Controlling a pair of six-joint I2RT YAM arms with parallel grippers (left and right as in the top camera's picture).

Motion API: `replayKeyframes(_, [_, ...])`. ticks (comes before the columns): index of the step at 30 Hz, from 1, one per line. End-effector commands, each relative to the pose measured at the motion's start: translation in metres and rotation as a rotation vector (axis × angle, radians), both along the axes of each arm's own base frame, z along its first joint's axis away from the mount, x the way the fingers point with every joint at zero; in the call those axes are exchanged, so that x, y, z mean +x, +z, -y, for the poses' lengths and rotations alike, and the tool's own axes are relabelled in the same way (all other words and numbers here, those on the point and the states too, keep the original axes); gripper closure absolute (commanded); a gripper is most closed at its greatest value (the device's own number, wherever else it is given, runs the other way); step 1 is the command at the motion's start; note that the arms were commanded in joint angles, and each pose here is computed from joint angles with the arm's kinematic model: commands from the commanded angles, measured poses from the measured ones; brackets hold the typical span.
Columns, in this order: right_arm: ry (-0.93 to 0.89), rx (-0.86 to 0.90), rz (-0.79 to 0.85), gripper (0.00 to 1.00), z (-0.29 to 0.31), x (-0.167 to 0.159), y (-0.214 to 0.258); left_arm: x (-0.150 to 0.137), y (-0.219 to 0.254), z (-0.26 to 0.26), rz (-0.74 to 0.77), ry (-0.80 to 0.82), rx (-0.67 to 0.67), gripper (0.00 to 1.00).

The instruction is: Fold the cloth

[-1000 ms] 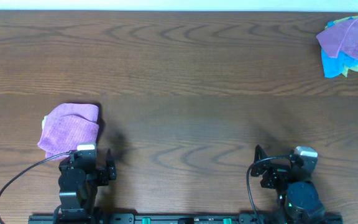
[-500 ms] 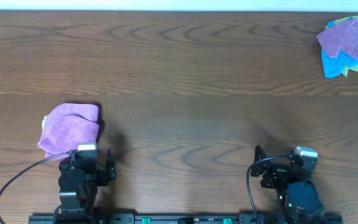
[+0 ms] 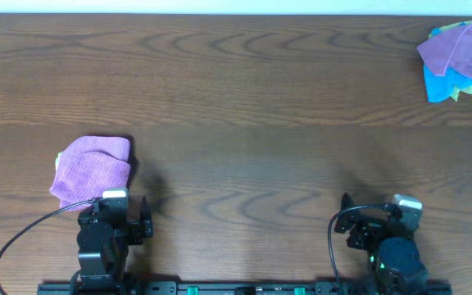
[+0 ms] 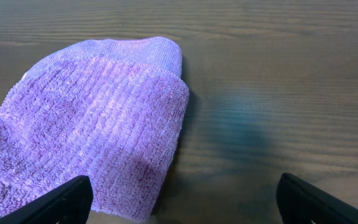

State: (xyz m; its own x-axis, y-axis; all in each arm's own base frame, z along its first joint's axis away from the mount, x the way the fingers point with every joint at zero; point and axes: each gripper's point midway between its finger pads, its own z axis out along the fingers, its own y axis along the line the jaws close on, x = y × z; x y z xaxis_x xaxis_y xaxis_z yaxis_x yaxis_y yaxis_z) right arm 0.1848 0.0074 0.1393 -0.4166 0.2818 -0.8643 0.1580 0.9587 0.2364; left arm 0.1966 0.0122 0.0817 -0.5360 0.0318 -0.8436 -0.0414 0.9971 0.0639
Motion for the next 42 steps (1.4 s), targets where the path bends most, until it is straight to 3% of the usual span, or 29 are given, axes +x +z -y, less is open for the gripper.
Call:
replayKeyframes(1, [0.080,-0.100,-0.034,0.01,-0.003,0.002,-0.013,-0.001,-0.003,-0.004,-0.005,0.015,0.017,0.05])
replayKeyframes(11, [0.229,-0.313,-0.094,0.01,0.002,0.004,-0.035,-0.001,-0.003,-0.004,-0.005,0.016,0.017,0.05])
replayKeyframes(18, [0.203,-0.296,-0.155,0.01,0.011,0.005,-0.065,-0.001,-0.003,-0.004,-0.005,0.015,0.017,0.05])
replayKeyframes(27, [0.043,-0.229,-0.164,0.01,0.030,0.004,-0.065,-0.001,-0.003,-0.004,-0.005,0.015,0.017,0.04])
replayKeyframes(42, [0.038,-0.226,-0.164,0.01,0.031,0.004,-0.065,-0.001,-0.003,-0.004,-0.005,0.015,0.017,0.04])
